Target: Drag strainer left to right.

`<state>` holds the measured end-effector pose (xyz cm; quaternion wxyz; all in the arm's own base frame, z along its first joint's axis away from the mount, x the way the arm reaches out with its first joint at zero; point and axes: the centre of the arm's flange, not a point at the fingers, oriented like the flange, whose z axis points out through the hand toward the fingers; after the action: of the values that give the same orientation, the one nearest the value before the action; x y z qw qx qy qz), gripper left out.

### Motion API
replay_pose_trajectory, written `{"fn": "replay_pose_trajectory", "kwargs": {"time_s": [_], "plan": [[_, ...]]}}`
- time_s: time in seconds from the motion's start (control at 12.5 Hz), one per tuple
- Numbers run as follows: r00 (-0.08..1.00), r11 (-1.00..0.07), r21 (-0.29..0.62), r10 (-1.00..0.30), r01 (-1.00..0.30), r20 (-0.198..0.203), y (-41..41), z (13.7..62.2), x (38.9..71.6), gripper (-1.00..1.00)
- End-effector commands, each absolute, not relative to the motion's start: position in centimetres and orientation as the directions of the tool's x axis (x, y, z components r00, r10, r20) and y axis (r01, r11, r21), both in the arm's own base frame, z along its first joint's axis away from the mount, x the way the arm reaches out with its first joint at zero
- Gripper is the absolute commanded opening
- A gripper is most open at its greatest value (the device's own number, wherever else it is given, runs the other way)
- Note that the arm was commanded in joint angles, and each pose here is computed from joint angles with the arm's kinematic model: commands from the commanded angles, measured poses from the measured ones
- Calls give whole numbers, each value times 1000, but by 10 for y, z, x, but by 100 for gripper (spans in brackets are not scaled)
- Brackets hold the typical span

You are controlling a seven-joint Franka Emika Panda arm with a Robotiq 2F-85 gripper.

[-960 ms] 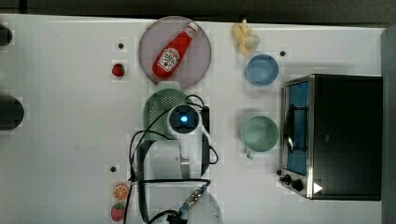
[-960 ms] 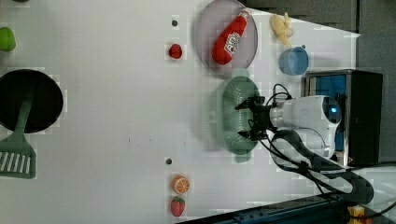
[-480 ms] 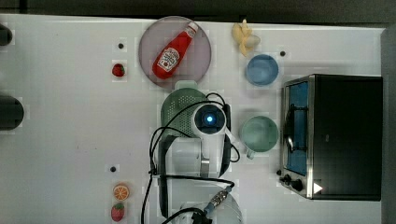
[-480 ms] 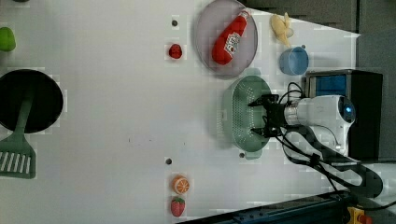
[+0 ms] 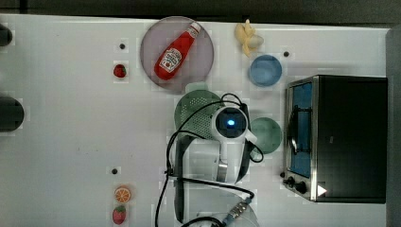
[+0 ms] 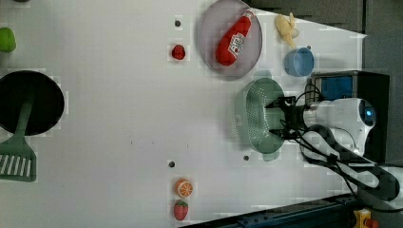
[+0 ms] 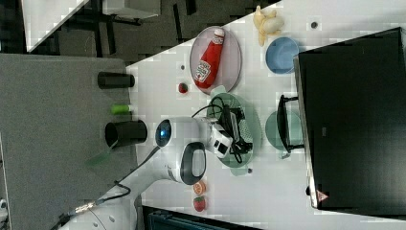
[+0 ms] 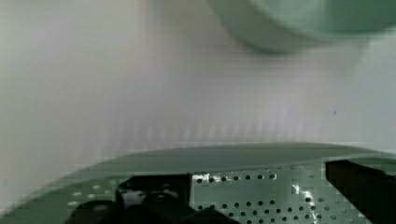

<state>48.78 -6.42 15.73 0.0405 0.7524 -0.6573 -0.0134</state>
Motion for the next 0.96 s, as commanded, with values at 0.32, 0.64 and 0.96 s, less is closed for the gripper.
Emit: {"fn": "replay_pose_trajectory", "kwargs": {"time_s": [0.32, 0.64, 0.96], "plan": [[238, -238, 23, -971, -971, 30, -44, 197, 507, 100], [439, -439, -1, -899, -899, 10, 4, 288, 508, 100], [681, -686, -83, -727, -723, 87, 27, 397, 491, 100]]}}
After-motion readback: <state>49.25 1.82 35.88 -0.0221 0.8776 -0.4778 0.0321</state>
